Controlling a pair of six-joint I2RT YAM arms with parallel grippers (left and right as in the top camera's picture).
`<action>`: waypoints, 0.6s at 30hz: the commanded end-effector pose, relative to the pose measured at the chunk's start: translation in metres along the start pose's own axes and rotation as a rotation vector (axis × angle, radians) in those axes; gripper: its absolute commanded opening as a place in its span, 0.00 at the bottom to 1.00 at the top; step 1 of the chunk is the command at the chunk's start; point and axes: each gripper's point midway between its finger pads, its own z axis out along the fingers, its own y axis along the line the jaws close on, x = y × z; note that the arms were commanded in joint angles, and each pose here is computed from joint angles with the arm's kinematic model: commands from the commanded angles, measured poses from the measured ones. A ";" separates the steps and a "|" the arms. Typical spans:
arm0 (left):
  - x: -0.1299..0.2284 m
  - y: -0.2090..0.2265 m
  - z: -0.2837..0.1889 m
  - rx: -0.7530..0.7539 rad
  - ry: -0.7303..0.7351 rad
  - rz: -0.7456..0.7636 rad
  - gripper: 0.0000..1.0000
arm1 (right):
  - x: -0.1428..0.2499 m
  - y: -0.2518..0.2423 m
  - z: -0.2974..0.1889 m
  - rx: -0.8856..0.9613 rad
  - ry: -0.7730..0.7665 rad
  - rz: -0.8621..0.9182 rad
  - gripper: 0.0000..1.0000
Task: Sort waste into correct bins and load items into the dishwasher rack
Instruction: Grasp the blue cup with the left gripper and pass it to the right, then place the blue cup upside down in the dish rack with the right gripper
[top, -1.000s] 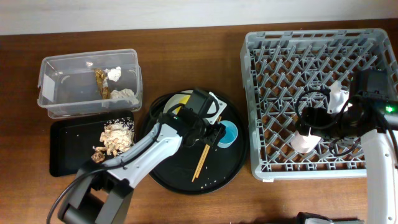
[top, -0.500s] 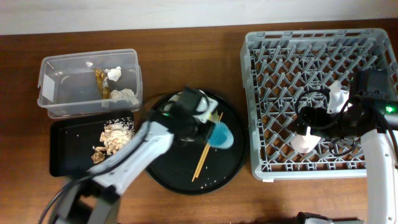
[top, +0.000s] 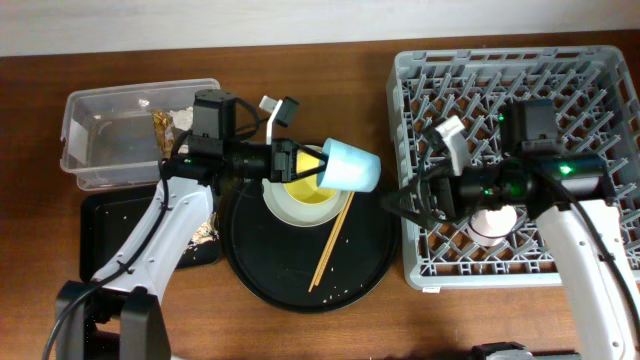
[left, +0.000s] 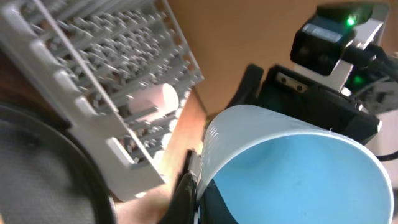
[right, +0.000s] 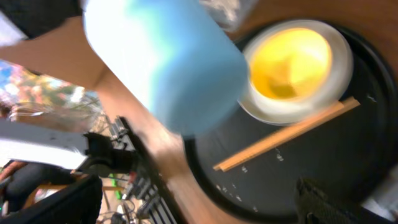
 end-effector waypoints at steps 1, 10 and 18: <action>0.006 -0.023 -0.001 0.130 0.056 0.005 0.00 | -0.009 0.025 0.013 -0.160 -0.020 -0.063 0.99; 0.011 -0.034 -0.003 0.194 0.086 0.002 0.00 | -0.022 0.042 0.036 -0.311 -0.027 -0.142 0.91; 0.011 -0.032 -0.003 0.184 0.082 0.002 0.00 | -0.023 0.049 0.033 -0.356 -0.038 -0.142 0.56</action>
